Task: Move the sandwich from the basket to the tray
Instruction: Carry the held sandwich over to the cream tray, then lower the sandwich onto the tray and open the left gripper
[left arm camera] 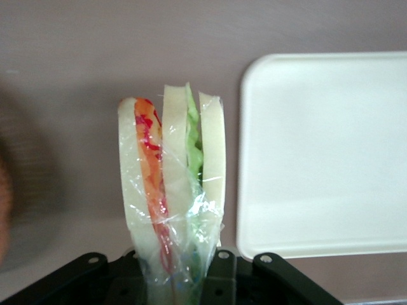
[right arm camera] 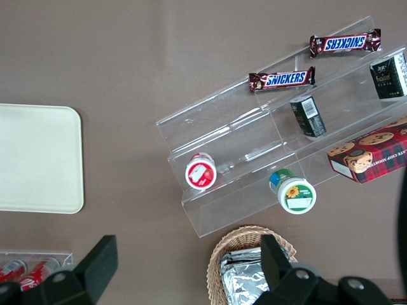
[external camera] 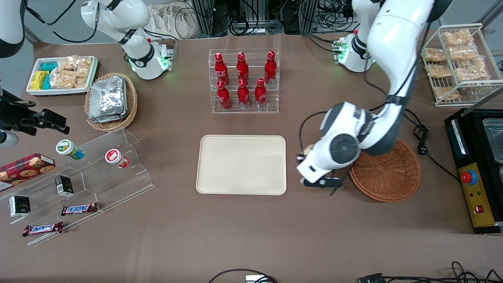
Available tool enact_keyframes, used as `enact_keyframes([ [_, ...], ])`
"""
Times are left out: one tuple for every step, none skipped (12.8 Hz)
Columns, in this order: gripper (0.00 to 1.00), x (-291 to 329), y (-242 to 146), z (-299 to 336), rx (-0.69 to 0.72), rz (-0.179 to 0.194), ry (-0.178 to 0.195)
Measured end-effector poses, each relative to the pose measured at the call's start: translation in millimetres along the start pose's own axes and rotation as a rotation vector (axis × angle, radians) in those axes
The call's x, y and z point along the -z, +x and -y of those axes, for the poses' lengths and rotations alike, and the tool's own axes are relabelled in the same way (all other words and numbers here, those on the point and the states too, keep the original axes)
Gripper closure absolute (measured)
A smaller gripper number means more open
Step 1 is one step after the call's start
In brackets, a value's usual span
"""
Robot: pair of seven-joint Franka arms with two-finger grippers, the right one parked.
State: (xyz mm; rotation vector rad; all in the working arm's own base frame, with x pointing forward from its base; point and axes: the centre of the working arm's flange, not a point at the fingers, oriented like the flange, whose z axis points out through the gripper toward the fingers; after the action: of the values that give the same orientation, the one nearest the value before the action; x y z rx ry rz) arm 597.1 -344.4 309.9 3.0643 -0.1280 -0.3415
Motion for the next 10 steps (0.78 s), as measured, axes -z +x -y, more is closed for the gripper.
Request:
enact_keyframes([
  [0.78,-11,-3,-21,-0.024,-0.004,-0.002],
  [0.78,-23,-6,-39,-0.041,-0.008,-0.003],
  [0.78,-37,-9,-53,-0.057,-0.008,-0.003],
  [0.78,-51,-10,-61,-0.067,-0.004,-0.002],
  [0.78,-64,-9,-65,-0.072,-0.001,-0.003],
  [0.78,-76,-7,-68,-0.074,0.002,-0.003],
  [0.77,-86,-6,-69,-0.075,0.003,-0.005],
  [0.77,-95,-4,-70,-0.075,0.001,-0.008],
  [0.77,-101,-3,-71,-0.075,0.0,-0.01],
  [0.77,-104,-3,-72,-0.076,0.0,-0.011],
])
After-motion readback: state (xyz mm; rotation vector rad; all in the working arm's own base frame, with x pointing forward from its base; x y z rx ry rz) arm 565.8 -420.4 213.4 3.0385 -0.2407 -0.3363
